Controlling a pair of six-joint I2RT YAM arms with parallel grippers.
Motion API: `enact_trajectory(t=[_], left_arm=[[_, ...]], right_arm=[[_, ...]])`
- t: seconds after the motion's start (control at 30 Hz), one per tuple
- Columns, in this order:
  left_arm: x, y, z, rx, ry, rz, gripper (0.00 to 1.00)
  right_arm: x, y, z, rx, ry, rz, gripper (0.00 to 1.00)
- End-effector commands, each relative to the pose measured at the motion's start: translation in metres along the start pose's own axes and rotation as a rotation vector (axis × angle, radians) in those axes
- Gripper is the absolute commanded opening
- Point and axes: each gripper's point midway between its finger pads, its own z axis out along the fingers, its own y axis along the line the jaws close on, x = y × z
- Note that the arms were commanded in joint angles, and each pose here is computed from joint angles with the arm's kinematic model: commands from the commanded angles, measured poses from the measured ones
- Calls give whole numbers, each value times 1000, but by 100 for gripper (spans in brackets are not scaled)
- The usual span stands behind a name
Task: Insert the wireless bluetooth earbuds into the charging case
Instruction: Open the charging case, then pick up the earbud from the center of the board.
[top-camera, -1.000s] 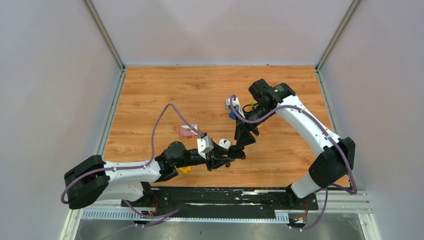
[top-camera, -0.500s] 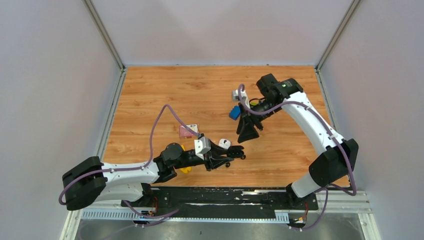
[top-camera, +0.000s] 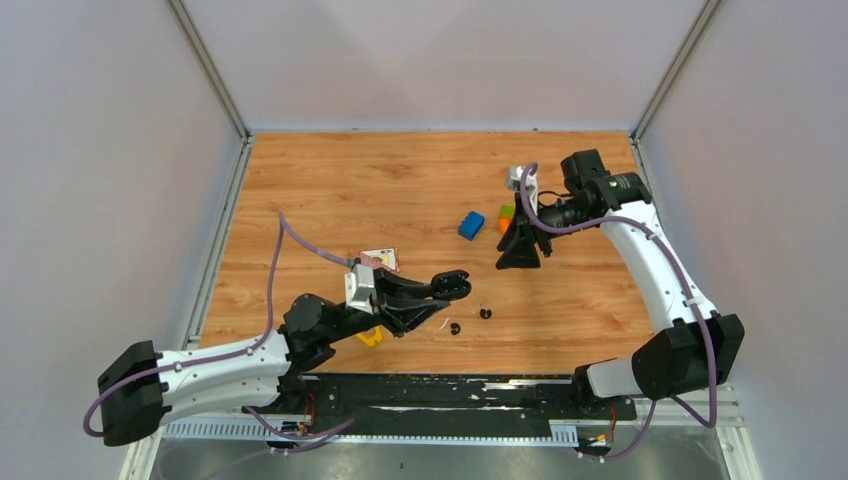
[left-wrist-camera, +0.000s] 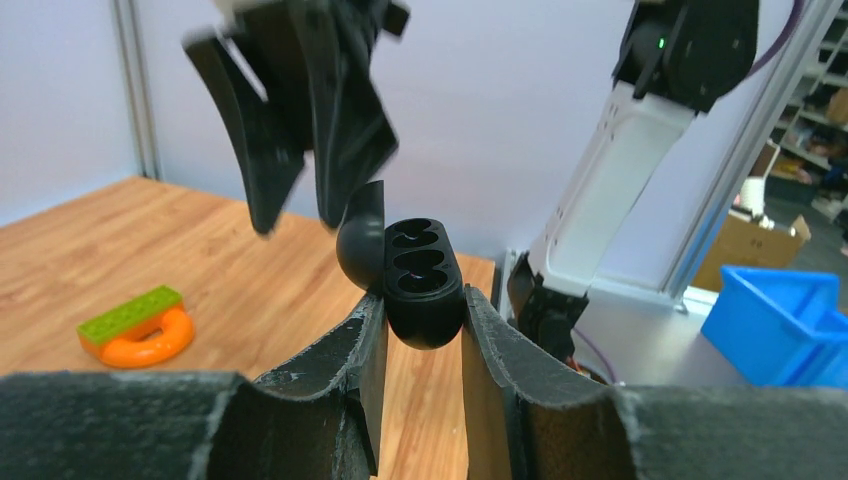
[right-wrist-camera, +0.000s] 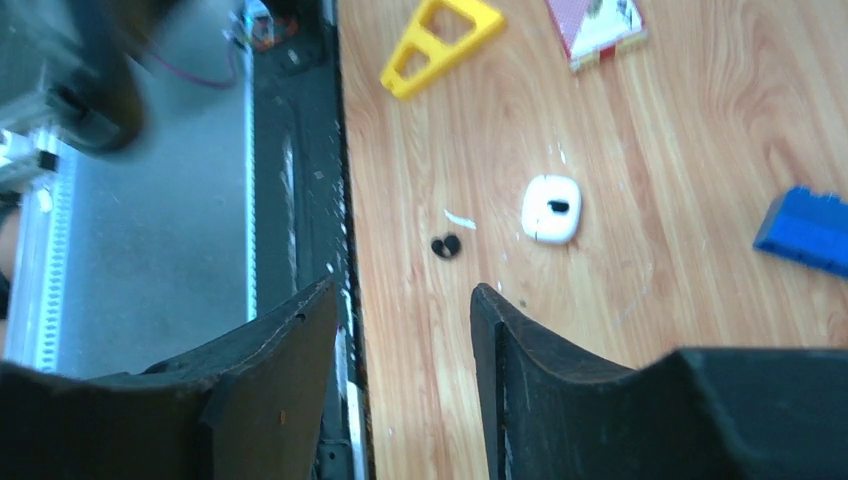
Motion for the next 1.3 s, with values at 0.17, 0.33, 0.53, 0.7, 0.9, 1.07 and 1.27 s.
enact_trajectory(t=[0.17,0.33,0.53,0.7,0.9,1.07,1.27], left_arm=[[-65,-1,-9,-75,-145,-8,0],[-84,3,-18,-121,-178,9,0],[-99,7,-26,-170,-185,43,0],[-114,13,-37,-224,-217,65,0],[-114,16,-45,-253,-203,80,0],[-112,18,-46,-262,-207,76,0],[-110,20,-46,-271,-201,66,0]], right_arm=[[110,-57,27,166,329,-124,40],[134,-57,41,169,379,-110,34],[163,-38,75,98,488,-236,31],[177,-40,89,112,486,-381,36],[177,-37,98,133,448,-537,37],[189,-36,102,113,483,-530,36],[194,-45,106,127,511,-530,35]])
